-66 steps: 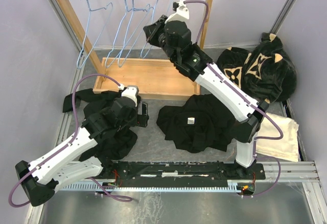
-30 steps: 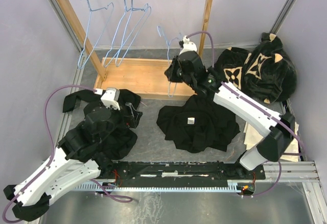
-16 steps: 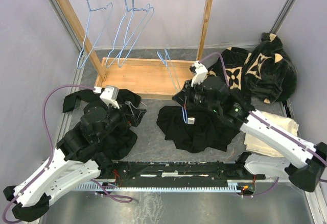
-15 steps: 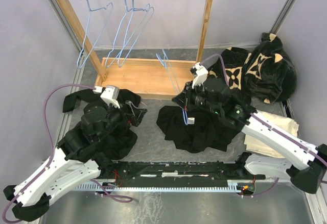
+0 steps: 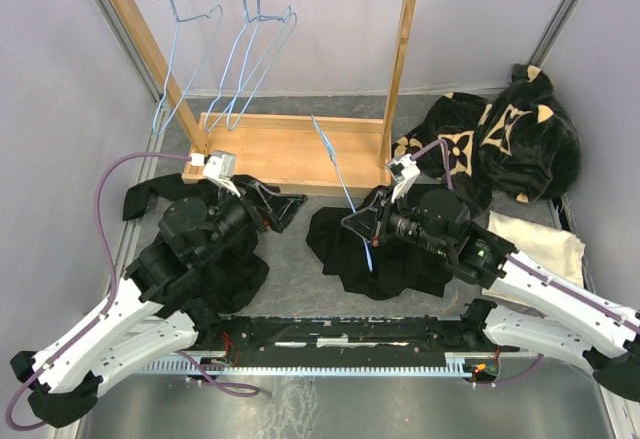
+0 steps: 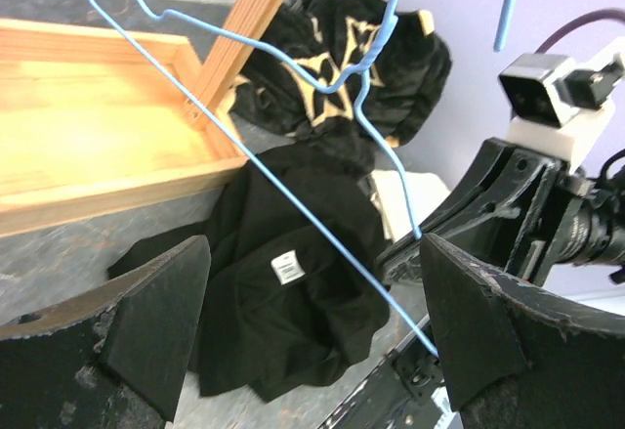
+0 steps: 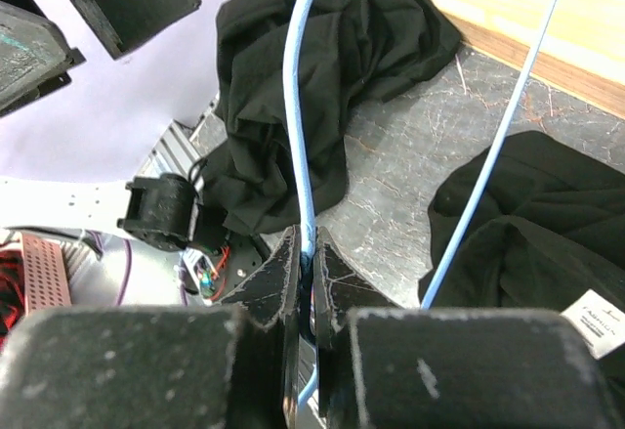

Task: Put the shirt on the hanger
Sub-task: Hang the shirt on the hanger.

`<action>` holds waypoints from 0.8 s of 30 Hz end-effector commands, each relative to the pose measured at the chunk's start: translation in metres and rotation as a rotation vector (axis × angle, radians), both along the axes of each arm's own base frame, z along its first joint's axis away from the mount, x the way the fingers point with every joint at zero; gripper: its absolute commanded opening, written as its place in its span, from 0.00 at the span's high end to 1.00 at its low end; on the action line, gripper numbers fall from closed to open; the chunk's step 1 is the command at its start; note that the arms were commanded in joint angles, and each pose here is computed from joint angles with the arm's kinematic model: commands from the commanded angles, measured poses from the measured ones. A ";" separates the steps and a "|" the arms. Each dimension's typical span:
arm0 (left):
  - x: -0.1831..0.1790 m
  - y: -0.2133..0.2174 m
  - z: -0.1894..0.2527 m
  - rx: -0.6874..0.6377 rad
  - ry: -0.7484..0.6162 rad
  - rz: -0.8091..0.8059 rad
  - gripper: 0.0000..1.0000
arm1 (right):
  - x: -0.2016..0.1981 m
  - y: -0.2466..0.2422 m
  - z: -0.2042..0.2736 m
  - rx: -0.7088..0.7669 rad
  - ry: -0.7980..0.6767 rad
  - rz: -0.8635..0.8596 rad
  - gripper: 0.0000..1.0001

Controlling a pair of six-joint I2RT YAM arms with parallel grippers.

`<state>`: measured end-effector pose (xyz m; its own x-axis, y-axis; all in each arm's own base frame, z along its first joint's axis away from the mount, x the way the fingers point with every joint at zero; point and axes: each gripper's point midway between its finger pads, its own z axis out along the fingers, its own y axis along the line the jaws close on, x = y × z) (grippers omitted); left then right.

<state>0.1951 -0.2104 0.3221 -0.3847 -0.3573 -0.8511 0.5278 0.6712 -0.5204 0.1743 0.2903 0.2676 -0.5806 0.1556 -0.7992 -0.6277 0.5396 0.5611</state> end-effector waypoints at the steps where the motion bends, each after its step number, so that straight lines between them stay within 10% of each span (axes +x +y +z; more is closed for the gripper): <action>1: 0.004 -0.021 0.036 -0.192 -0.036 -0.047 0.07 | 0.010 0.003 0.040 0.151 -0.045 -0.087 1.00; 14: 0.017 -0.068 0.034 -0.260 0.008 -0.169 0.15 | 0.006 0.038 0.048 0.206 -0.034 -0.082 1.00; 24: 0.015 -0.081 0.026 -0.263 0.037 -0.220 0.45 | -0.002 0.052 0.052 0.225 -0.044 -0.056 1.00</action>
<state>0.2172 -0.2851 0.3298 -0.4977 -0.4339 -0.7510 0.5894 0.4660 -0.6599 0.1677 0.3375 0.2748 -0.5886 0.2613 -0.7651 -0.5942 0.5019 0.6285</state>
